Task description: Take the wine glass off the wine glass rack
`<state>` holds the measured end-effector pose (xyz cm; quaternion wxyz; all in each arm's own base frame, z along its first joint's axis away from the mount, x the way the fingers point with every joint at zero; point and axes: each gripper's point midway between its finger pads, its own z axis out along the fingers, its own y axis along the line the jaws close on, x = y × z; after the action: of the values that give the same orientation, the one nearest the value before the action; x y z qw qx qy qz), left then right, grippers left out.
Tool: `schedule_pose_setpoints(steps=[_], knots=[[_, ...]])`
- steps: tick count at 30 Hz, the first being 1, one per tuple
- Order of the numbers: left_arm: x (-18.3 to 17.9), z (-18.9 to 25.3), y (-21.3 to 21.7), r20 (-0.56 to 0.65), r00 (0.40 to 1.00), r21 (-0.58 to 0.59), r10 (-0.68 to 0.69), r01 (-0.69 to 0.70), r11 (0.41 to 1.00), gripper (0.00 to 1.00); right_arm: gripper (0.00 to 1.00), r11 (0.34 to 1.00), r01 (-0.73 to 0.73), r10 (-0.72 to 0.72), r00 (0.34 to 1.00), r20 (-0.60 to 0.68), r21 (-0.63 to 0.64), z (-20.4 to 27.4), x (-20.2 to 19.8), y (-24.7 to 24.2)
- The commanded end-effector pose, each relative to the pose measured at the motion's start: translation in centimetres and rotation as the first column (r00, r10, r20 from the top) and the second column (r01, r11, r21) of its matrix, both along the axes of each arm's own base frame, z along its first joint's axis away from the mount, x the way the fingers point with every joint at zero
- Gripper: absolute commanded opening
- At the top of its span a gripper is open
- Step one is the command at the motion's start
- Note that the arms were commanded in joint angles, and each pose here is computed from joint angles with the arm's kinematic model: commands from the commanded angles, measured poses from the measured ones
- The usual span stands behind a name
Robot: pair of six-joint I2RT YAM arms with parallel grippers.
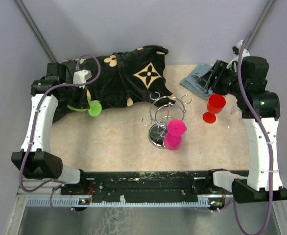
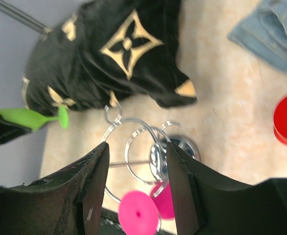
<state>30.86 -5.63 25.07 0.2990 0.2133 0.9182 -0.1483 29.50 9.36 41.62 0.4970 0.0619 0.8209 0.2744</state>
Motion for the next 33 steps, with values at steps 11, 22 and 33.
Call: schedule_pose_setpoints(steps=[11, 22, 33], knots=[[-4.3, -8.9, 3.1, -0.289, 0.955, 0.224, -0.066, 0.135, 0.965, 0.00, 0.50, 0.994, 0.069, -0.074, 0.996, -0.057, -0.087, -3.4, -3.2, -1.1], [-4.7, -12.5, 2.7, -0.332, 0.940, 0.201, -0.074, 0.147, 0.969, 0.16, 0.52, 0.995, 0.049, -0.053, 0.997, -0.047, -0.088, -2.8, -3.0, -0.8], [-4.1, -9.3, 2.2, -0.291, 0.954, 0.180, -0.074, 0.130, 0.975, 0.59, 0.53, 0.996, 0.029, -0.033, 0.998, -0.050, -0.083, -2.9, -3.4, -0.5]])
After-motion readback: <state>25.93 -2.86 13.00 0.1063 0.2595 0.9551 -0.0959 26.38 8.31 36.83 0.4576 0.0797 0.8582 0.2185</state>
